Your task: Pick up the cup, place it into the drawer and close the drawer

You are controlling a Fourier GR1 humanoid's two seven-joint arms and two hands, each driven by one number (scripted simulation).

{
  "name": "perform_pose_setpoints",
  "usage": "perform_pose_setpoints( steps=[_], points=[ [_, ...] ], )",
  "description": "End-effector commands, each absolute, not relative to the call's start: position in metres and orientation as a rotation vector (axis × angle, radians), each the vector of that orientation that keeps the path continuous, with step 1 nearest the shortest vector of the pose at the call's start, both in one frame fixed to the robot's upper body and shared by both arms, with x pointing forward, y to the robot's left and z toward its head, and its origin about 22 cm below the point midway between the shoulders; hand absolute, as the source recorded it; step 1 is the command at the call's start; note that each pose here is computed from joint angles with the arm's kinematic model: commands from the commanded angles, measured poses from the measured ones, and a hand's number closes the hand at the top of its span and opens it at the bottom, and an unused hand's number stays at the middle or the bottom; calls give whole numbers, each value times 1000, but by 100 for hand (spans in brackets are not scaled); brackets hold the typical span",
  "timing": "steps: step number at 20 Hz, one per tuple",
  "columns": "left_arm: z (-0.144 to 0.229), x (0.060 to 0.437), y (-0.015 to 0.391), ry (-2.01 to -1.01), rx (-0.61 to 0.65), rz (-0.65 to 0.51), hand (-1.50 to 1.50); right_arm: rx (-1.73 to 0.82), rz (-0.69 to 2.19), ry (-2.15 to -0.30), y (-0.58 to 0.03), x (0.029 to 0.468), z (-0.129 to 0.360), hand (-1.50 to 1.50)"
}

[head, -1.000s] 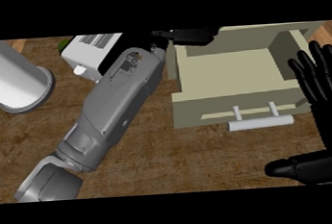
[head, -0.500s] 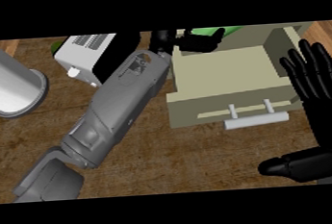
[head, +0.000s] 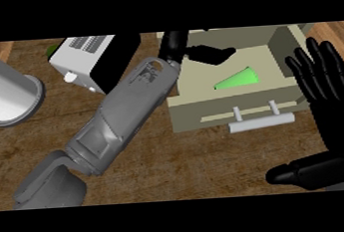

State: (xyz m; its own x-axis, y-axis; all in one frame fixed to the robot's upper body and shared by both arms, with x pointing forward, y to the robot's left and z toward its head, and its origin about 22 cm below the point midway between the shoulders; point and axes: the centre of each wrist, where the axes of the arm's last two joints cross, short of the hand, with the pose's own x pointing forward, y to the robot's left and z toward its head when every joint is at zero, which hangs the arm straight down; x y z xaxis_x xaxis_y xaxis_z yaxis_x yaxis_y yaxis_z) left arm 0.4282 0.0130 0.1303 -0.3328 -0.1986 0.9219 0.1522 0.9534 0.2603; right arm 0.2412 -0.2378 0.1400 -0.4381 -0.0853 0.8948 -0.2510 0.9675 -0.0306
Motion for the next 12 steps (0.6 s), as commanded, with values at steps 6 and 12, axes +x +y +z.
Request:
perform_pose_setpoints(
  steps=[6,12],
  points=[
    [132,416,4,-1938,-151,-240,-150,295,153,-2013,-241,247,139,-150],
    [144,421,6,-1995,-299,-127,-150,341,140,-2001,-245,229,145,-150]
  ],
)
